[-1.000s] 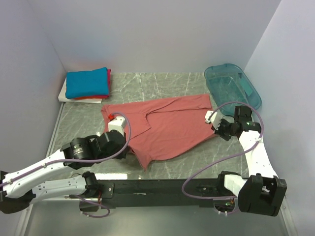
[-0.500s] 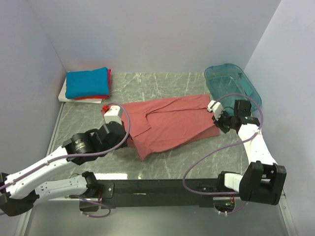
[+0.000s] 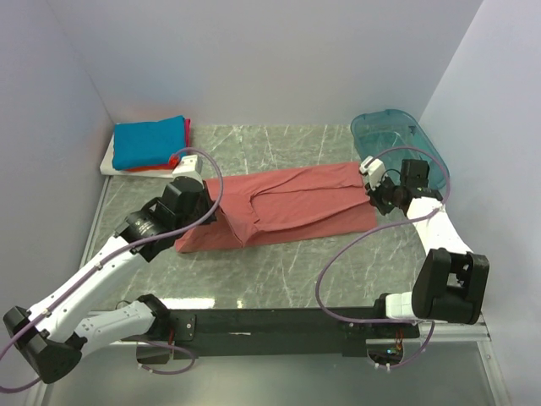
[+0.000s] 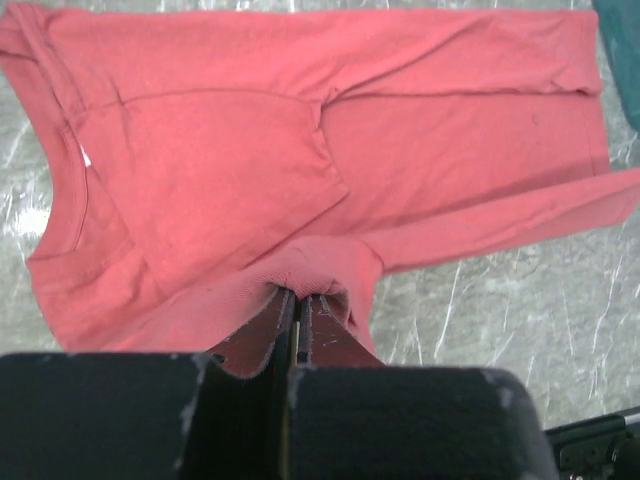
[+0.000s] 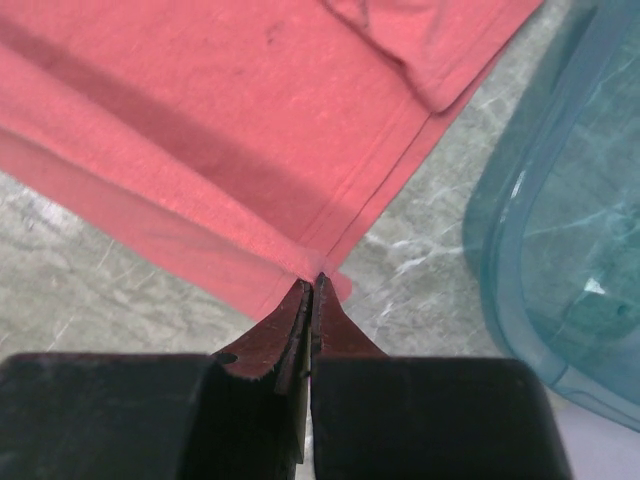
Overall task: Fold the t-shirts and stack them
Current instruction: Fold the tshirt
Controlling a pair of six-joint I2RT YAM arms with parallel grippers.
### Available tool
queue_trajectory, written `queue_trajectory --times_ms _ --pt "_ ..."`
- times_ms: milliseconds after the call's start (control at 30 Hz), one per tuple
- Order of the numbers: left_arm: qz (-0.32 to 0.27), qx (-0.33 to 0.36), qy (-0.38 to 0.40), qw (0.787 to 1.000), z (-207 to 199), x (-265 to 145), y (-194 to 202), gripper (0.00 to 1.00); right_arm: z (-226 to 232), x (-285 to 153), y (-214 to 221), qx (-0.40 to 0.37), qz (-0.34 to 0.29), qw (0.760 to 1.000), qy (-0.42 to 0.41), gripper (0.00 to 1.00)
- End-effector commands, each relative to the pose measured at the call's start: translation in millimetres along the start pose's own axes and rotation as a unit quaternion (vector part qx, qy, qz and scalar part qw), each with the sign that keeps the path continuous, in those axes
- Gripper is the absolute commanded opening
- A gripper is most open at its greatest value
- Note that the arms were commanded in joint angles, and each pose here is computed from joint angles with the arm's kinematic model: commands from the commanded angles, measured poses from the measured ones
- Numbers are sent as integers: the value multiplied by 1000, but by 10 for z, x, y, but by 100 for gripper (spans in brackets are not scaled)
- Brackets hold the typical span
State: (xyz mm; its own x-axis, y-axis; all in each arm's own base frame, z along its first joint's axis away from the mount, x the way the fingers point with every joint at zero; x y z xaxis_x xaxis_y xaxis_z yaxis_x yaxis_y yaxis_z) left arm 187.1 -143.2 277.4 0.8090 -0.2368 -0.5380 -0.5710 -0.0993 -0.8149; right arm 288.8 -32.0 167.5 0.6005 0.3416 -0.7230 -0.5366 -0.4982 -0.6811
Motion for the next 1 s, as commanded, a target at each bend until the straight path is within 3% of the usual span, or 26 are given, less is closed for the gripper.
queue_trajectory --times_ms 0,433,967 --pt "-35 -1 32 999 -25 33 -167 0 -155 -25 -249 -5 -35 999 31 0" --pt "0 8 46 999 76 270 -143 0 -181 146 -291 8 -15 1000 21 0" --pt "-4 20 48 999 87 423 -283 0 -126 91 -109 15 28 999 42 0"
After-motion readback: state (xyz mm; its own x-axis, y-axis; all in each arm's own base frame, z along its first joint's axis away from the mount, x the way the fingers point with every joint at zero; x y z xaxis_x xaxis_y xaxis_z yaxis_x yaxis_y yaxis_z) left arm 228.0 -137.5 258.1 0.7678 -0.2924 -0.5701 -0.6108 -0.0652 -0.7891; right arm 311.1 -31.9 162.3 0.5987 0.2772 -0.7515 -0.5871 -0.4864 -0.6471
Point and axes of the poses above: each gripper's point midway between its finger pads, its own x axis out along the fingers, its own z axis along the line the jaws close on, y = z × x, the point moved 8 cm from there along -x, back along the fingers, and after that the axes turned 8 degrees about x, right-handed, at the moved point
